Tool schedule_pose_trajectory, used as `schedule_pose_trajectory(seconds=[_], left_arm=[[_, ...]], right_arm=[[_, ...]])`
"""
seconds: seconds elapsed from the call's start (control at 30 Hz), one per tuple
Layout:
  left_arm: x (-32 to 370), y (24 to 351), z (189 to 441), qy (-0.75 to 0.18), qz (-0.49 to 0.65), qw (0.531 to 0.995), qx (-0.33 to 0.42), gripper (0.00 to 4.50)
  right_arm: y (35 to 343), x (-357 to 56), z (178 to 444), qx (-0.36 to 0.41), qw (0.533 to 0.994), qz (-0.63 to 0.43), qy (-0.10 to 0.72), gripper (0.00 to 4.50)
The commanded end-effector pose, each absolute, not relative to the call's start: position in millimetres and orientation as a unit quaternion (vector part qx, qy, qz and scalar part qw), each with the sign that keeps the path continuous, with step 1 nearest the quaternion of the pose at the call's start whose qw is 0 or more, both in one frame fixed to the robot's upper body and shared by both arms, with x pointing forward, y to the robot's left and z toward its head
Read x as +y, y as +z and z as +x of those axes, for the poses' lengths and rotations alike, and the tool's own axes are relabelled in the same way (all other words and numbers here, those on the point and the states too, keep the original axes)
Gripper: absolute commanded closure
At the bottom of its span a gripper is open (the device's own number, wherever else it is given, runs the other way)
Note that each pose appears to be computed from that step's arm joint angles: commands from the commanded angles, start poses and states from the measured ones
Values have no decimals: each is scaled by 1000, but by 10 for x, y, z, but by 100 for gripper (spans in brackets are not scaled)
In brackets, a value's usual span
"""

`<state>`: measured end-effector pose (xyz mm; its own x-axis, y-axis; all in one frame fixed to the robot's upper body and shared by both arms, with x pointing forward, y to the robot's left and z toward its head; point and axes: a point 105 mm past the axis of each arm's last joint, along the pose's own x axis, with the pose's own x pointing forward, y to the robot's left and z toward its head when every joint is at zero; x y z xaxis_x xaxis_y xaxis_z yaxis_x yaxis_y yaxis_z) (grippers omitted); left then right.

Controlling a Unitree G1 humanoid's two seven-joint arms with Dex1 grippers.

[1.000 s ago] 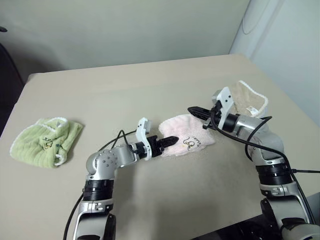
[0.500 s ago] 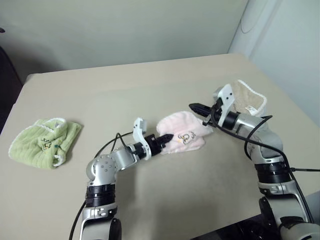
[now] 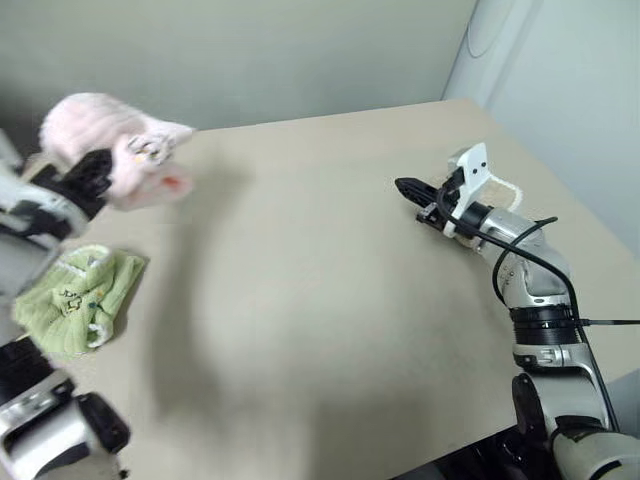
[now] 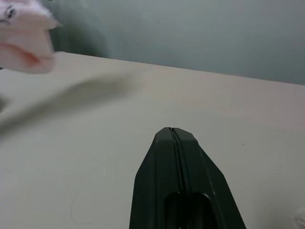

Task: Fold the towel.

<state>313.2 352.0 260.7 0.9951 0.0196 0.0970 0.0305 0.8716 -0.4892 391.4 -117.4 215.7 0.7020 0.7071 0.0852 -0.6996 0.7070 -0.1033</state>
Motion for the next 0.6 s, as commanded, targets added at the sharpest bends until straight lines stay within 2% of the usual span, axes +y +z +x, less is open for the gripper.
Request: schedule_pose_trajectory(seconds=[0.03,0.17,0.27,0.3,0.37,0.6], left_arm=[[3899,2328,2857,61,-248,966,-37,447],[4161,1555,2498,140,-299,944,18,447],[4130,1272,2410,153,-317,935,36,447],[4115,1229,2398,153,-328,932,31,387],[4093,1206,2384,150,-334,930,23,327],[4115,1330,2336,145,-344,928,-20,74]], right_arm=[[2291,-1135,3902,-87,916,-41,388,450],[2262,-1122,3909,-84,915,-40,393,450],[2260,-1101,3909,-84,913,-41,397,450],[2265,-1092,3909,-84,912,-42,399,450],[2272,-1083,3903,-84,911,-44,402,450],[2243,-1051,3857,-78,908,-45,410,450]])
